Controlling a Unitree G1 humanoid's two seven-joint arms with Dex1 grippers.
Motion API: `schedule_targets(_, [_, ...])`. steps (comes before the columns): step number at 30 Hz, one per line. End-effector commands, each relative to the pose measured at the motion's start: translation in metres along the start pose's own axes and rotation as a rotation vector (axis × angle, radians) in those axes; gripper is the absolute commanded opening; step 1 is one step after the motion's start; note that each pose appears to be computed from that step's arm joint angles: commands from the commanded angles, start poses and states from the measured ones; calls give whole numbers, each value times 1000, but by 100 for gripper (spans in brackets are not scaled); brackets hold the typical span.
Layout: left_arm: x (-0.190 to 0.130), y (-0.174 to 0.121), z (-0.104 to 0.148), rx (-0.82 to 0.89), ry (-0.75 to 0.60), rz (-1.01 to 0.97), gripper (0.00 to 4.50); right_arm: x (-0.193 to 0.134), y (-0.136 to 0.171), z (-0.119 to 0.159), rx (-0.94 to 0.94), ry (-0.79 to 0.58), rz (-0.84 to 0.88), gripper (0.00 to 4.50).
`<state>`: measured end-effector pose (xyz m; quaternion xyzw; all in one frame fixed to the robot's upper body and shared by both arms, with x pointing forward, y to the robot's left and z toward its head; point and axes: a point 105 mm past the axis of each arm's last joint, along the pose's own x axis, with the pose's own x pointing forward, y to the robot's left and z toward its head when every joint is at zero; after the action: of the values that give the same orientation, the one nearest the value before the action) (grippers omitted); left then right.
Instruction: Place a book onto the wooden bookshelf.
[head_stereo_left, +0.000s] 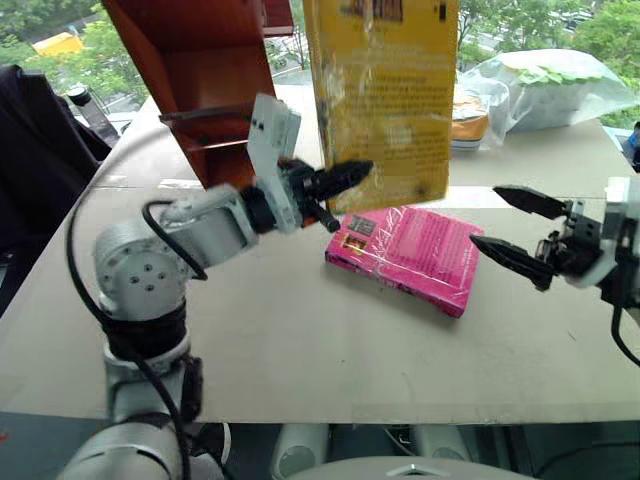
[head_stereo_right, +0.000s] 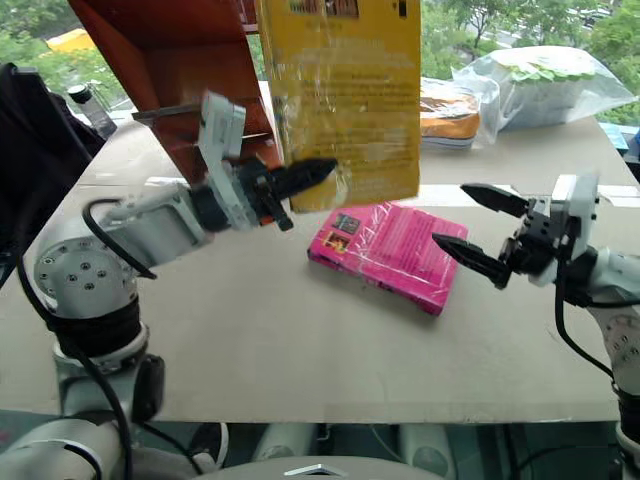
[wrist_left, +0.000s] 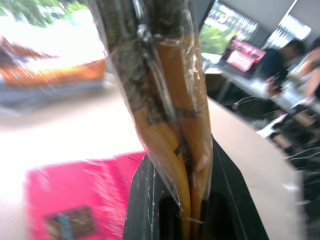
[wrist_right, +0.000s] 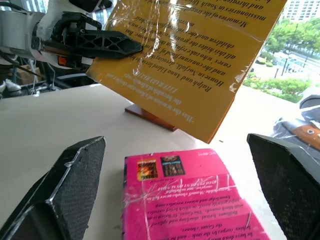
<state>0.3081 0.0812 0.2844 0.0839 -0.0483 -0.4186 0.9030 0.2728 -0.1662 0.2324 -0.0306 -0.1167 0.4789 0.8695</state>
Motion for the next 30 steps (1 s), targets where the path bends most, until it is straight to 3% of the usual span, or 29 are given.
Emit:
schedule_targets(1, [6,22,24,611,2,135,2,18,-11,17,-45,-77,-29,450])
schedule_targets(3, [5,42,32,928,59,217,2,29,-16,24,-29,-112,-46,450])
schedule_targets(7, [-10,81,56,1350,167,388,2,47,-20,34,30,-142,-55,450])
schedule_targets(11, [-22,99,64,1580,275,430,2,56,-16,38,57,-115,-26,450])
schedule_targets(17, [-41,123,66,1640,394,492,2,68,-5,44,74,-98,49,450])
schedule_targets(30, [-60,157,40,1492,677,519,2,63,-5,35,72,-97,21,450])
